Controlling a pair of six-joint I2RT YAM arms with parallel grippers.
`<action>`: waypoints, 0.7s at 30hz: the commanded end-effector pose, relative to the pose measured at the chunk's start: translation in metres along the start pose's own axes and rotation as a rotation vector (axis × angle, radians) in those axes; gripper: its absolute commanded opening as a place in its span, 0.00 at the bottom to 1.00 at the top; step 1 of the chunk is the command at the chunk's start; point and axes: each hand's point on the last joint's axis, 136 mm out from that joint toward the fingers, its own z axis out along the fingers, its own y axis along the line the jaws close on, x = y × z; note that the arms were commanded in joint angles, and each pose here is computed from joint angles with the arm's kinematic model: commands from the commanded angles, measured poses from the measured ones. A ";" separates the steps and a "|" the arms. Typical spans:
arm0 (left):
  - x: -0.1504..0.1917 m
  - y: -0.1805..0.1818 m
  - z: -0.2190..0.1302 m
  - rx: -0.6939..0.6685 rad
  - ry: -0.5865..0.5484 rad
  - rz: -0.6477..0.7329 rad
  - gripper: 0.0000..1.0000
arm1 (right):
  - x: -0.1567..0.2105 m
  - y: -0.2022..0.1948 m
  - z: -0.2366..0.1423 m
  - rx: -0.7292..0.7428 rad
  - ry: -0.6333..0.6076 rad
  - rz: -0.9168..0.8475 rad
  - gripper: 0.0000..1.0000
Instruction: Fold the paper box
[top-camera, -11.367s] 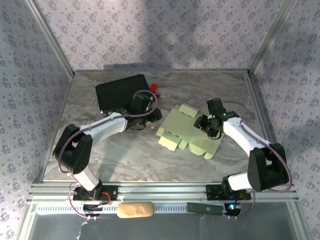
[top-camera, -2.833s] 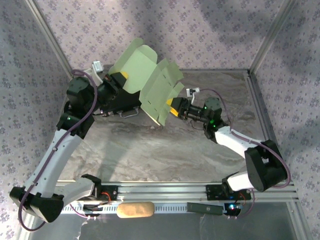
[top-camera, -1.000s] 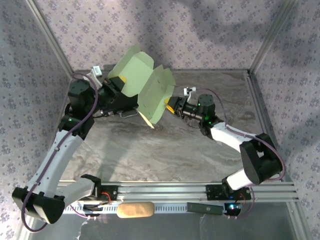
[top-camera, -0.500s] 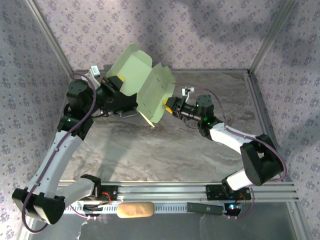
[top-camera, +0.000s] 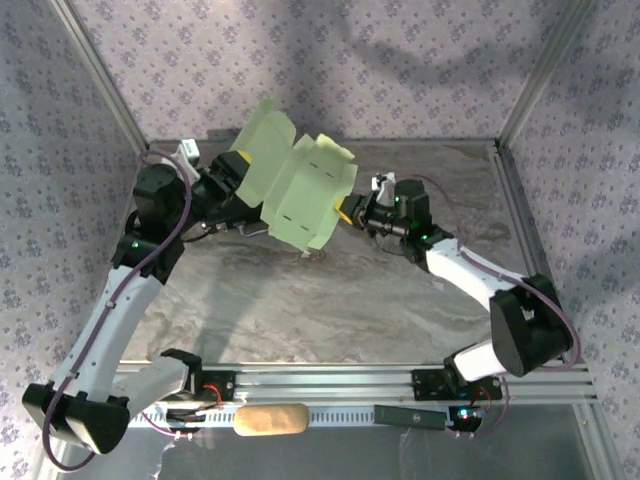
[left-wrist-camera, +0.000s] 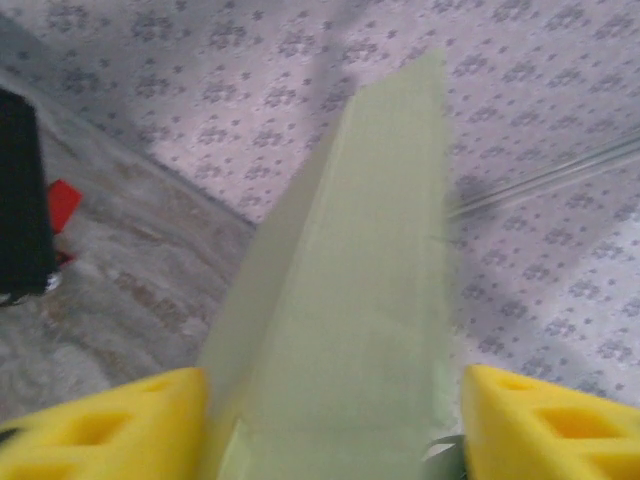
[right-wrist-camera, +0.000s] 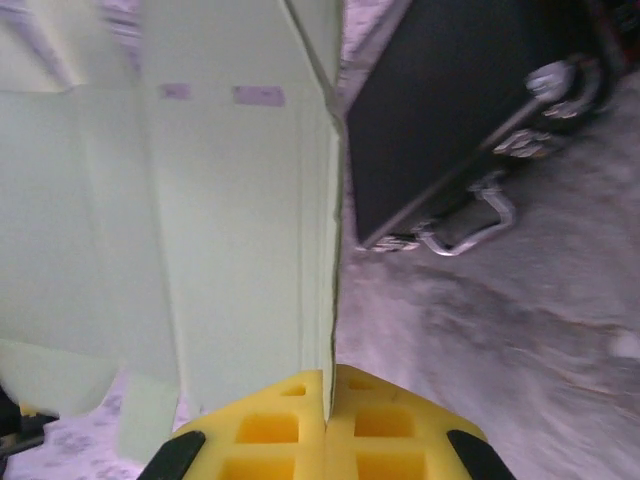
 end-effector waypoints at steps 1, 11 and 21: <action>-0.006 -0.004 -0.034 -0.085 -0.032 0.097 0.81 | 0.005 -0.002 -0.037 0.224 0.092 -0.197 0.00; 0.014 0.043 -0.057 -0.274 -0.008 0.183 0.81 | 0.059 -0.020 -0.116 0.527 0.359 -0.463 0.00; 0.050 0.051 -0.032 -0.283 0.116 0.249 0.77 | 0.028 -0.098 -0.144 0.994 0.388 -0.512 0.00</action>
